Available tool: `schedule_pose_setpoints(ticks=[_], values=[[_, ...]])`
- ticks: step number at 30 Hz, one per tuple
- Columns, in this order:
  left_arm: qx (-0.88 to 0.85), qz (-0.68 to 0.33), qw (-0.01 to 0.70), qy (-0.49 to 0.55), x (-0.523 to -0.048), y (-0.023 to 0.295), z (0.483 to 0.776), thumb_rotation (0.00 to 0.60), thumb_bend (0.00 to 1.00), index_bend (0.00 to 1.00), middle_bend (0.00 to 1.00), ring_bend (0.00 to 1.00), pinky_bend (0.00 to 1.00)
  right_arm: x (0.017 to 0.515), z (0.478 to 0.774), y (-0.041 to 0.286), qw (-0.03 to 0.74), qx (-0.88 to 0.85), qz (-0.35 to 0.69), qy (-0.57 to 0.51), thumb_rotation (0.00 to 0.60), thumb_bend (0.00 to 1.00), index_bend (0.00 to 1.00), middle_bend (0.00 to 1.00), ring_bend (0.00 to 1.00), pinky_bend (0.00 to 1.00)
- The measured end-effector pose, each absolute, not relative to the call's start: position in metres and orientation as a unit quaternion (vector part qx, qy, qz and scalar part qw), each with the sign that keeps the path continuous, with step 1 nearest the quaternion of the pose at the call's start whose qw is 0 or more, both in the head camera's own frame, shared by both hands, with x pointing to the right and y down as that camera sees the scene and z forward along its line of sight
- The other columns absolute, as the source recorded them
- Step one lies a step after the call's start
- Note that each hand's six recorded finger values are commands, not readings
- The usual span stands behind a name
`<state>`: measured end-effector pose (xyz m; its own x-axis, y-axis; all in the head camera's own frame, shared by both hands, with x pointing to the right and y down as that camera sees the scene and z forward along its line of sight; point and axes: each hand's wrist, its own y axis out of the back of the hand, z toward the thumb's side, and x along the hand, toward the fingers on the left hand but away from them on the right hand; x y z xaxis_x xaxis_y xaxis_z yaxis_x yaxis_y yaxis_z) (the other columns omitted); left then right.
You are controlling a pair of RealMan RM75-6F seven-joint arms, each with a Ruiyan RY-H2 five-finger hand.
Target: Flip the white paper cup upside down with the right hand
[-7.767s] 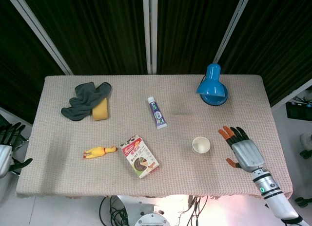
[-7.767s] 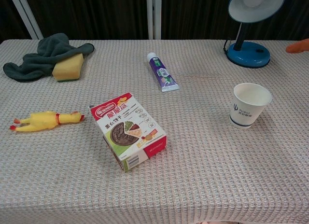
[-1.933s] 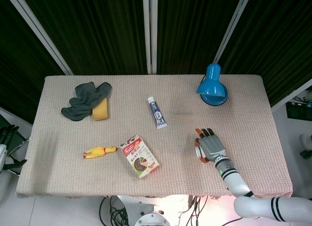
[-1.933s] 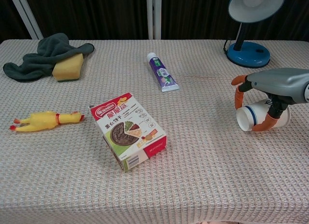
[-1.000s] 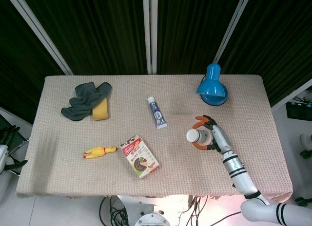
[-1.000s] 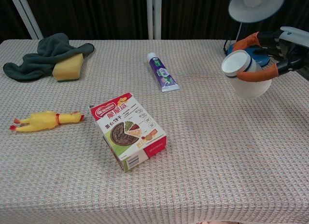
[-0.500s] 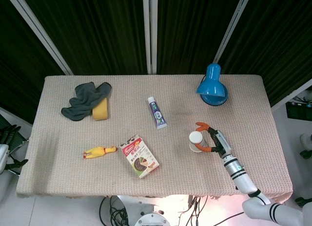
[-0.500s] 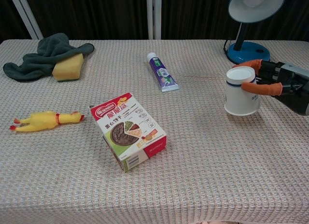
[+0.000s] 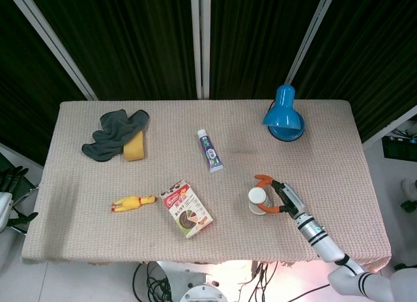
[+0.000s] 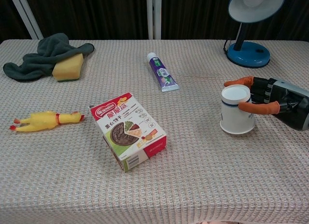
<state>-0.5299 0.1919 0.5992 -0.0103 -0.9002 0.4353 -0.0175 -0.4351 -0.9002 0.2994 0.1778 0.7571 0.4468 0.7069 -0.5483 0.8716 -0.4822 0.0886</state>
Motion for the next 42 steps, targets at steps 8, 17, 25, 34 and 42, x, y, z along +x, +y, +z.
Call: schedule_pose_setpoints(ticks=[8,17,25,34,42], values=[[-0.599,-0.599,0.367,0.384,-0.529,0.192,0.6,0.6,0.06,0.06,0.03,0.0,0.06,0.307,0.759,0.184,0.144,0.843,-0.261,0.448,0.6,0.22,0.23,0.11,0.0,0.0],[-0.599,-0.595,0.37,0.387,-0.528,0.192,0.596,0.6,0.06,0.06,0.03,0.0,0.06,0.313,0.743,0.182,0.101,0.852,-0.259,0.444,0.6,0.2,0.0,0.07,0.0,0.0],[-0.6,-0.594,0.372,0.386,-0.527,0.192,0.595,0.6,0.06,0.06,0.03,0.0,0.06,0.332,0.701,0.181,0.019,0.86,-0.26,0.44,0.6,0.18,0.0,0.02,0.0,0.0],[-0.597,-0.586,0.383,0.393,-0.523,0.188,0.588,0.6,0.06,0.06,0.03,0.0,0.06,0.368,0.665,0.181,-0.191,0.806,-0.371,0.42,0.6,0.16,0.0,0.0,0.0,0.0],[-0.592,-0.584,0.39,0.396,-0.523,0.186,0.581,0.6,0.06,0.06,0.03,0.0,0.06,0.411,0.617,0.195,-0.361,0.642,-0.541,0.405,0.6,0.16,0.0,0.0,0.0,0.0]])
